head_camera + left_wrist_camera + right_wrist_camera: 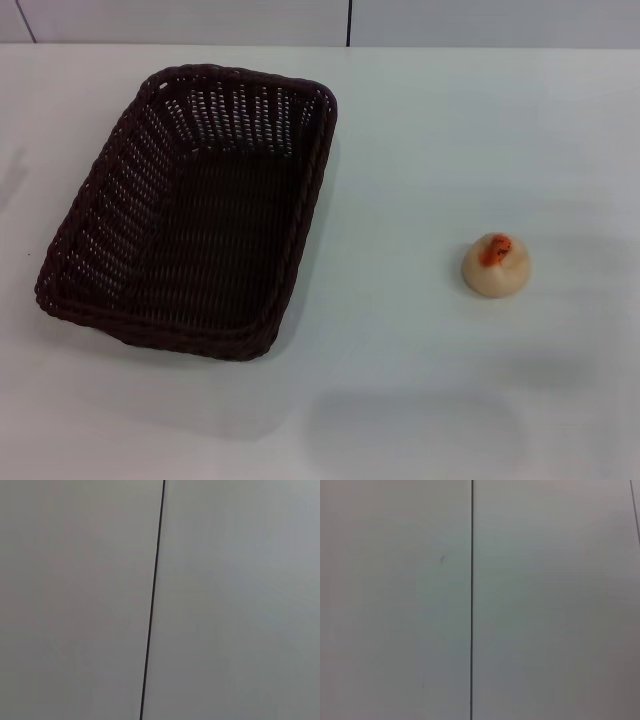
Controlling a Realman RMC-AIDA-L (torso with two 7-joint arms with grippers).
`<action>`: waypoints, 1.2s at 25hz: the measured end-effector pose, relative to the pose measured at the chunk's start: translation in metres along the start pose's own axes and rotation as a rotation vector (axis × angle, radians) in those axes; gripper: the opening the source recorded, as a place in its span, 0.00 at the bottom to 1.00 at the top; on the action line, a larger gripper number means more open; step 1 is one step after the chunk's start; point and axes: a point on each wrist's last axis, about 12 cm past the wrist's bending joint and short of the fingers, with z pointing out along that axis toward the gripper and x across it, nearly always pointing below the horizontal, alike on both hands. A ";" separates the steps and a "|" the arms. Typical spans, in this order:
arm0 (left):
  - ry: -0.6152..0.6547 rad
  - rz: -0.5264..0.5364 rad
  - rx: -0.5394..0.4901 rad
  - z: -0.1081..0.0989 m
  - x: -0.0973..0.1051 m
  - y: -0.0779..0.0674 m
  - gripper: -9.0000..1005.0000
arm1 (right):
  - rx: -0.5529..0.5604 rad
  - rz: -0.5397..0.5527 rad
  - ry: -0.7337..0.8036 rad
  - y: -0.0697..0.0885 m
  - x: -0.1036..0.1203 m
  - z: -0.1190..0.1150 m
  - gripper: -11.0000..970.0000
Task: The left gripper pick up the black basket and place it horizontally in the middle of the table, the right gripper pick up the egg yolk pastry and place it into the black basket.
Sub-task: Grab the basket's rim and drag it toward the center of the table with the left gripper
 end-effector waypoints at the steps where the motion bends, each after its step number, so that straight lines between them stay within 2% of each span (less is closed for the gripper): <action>1: 0.000 0.000 0.000 0.000 0.000 0.000 0.84 | 0.001 0.000 0.000 0.000 0.000 0.000 0.71; 15: -0.001 -0.014 0.002 0.001 0.000 0.000 0.84 | 0.006 0.001 -0.006 -0.001 -0.001 0.000 0.71; 20: 0.031 -0.123 0.060 0.009 -0.005 -0.001 0.84 | 0.008 0.001 -0.006 -0.001 -0.001 0.000 0.71; 21: 0.087 -0.194 0.102 0.018 -0.012 -0.001 0.84 | 0.009 0.001 -0.006 -0.001 -0.001 0.000 0.71; 25: 0.178 -0.271 0.152 0.033 -0.023 -0.003 0.84 | 0.009 0.001 -0.007 -0.001 -0.001 0.000 0.71; 26: 0.238 -0.328 0.167 0.041 -0.028 -0.005 0.84 | 0.010 0.001 -0.007 -0.001 -0.001 0.000 0.71; 30: 0.330 -0.390 0.178 0.051 -0.036 -0.007 0.84 | 0.009 0.001 -0.008 -0.001 -0.001 0.000 0.71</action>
